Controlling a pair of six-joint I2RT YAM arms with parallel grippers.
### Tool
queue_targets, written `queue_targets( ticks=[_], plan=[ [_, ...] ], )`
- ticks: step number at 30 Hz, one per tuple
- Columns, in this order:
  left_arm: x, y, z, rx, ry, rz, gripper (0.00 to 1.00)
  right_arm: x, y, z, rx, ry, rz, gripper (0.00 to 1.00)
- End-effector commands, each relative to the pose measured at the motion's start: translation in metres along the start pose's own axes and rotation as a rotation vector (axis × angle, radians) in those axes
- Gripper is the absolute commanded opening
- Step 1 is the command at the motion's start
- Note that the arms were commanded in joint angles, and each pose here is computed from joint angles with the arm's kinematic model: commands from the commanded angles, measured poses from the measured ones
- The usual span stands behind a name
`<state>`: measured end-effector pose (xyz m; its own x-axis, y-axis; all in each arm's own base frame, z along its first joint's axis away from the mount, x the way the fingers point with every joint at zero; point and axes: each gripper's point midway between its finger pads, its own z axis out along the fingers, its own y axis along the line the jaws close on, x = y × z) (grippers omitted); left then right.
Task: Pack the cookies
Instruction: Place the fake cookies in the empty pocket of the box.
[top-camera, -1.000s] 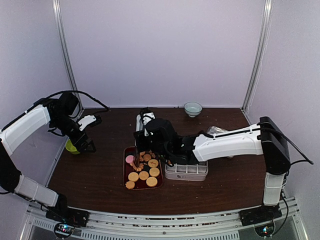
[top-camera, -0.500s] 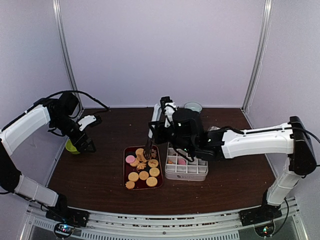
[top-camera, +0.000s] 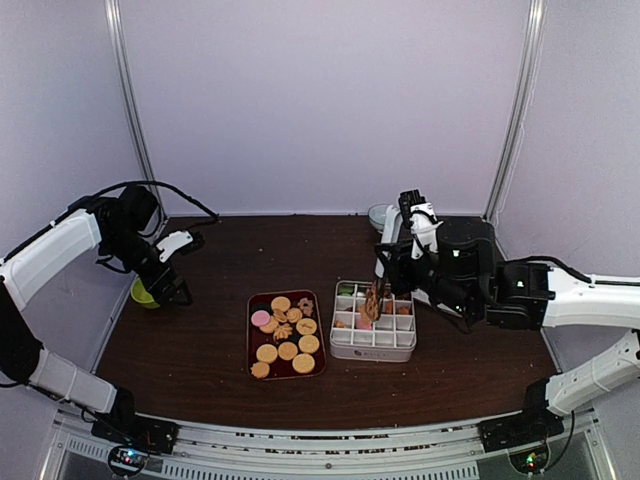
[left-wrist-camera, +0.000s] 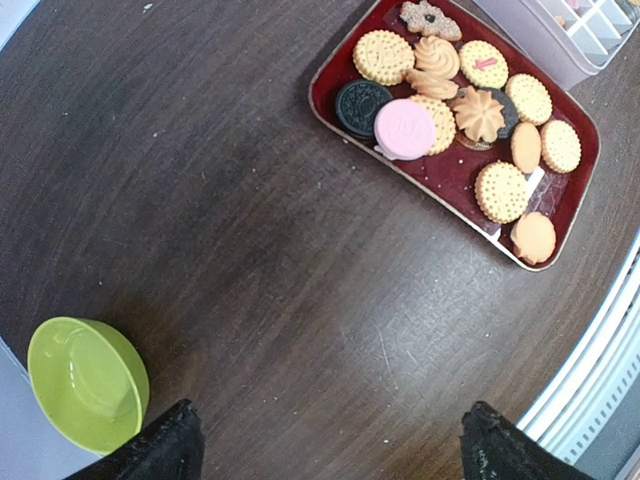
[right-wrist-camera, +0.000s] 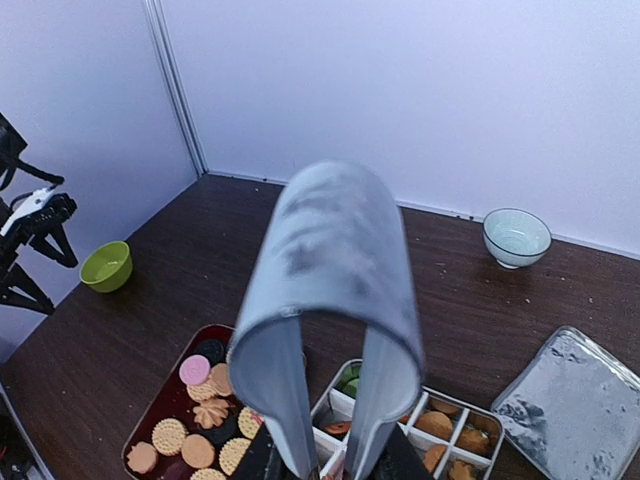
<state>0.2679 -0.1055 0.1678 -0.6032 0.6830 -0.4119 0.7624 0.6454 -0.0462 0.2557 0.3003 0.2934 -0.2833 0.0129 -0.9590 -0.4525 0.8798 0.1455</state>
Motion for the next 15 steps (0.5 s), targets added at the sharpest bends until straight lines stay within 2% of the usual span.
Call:
queue_targets(
  ticks=[1,15],
  plan=[
    [-0.003,0.001,-0.001,0.014,-0.011,0.002,0.92,0.016,-0.026,-0.007,0.103,0.051,-0.113,0.0],
    [-0.001,0.001,-0.001,0.008,-0.005,0.002,0.92,0.029,-0.018,0.024,0.13,0.071,-0.207,0.0]
  ],
)
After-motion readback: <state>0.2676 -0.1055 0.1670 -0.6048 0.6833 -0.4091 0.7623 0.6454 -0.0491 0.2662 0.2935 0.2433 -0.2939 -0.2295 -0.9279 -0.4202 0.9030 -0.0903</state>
